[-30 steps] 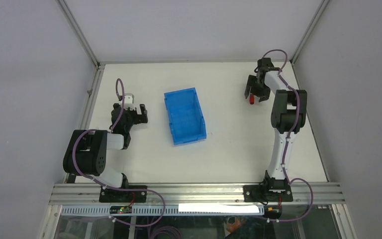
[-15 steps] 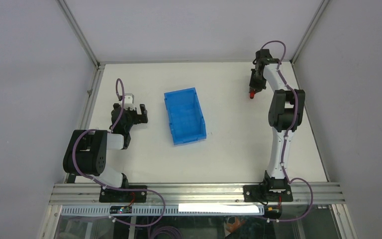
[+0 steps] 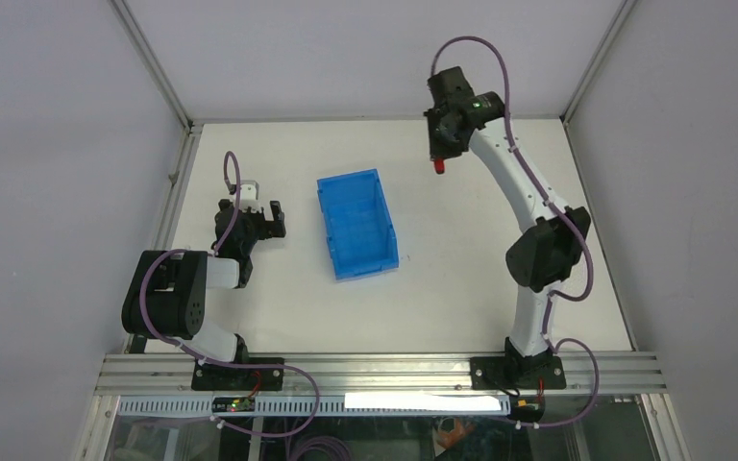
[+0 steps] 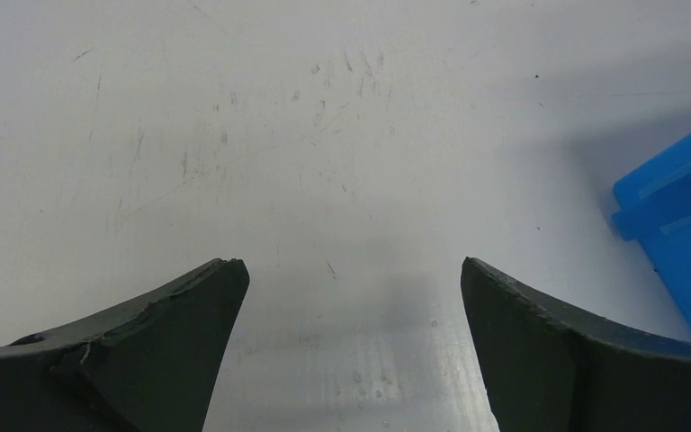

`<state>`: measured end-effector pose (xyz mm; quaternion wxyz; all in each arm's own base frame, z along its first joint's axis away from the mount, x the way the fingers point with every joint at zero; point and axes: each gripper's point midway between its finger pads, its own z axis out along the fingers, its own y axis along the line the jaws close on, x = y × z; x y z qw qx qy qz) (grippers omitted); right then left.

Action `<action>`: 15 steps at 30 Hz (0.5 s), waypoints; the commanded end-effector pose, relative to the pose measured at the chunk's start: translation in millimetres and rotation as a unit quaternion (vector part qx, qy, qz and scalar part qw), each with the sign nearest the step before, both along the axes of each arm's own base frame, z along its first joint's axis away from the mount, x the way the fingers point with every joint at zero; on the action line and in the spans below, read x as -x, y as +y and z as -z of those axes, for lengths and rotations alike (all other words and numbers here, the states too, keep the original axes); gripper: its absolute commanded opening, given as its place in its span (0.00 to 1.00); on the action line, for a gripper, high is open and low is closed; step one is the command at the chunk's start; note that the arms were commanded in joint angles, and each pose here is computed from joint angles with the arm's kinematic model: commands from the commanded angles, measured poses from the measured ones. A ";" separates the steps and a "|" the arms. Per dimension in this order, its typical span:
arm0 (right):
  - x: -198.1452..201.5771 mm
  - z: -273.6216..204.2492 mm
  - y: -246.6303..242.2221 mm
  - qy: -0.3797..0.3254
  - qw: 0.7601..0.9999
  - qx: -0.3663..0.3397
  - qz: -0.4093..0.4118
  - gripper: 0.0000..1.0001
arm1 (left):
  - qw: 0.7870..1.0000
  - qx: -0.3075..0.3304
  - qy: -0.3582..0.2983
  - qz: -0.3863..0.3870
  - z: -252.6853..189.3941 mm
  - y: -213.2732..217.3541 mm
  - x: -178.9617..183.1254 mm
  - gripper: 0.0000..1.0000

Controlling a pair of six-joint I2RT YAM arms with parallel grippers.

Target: Put the screwdriver in the bin

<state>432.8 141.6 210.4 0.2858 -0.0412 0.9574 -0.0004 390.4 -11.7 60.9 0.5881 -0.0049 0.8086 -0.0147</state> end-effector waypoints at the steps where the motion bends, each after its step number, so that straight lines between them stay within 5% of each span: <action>1: 40.2 -66.3 74.2 -0.066 0.993 -0.036 -0.089 0.00 | 0.999 0.013 -0.030 0.005 -18.2 -4.0 -3.4 0.99; 8: 75.4 -65.0 162.9 -0.084 0.981 -0.063 -0.163 0.00 | 0.999 0.013 -0.029 0.004 -18.1 -4.1 -3.3 0.99; 15: 94.1 1.9 206.8 -0.060 0.982 -0.051 -0.169 0.00 | 0.999 0.013 -0.029 0.005 -17.8 -4.2 -3.3 0.99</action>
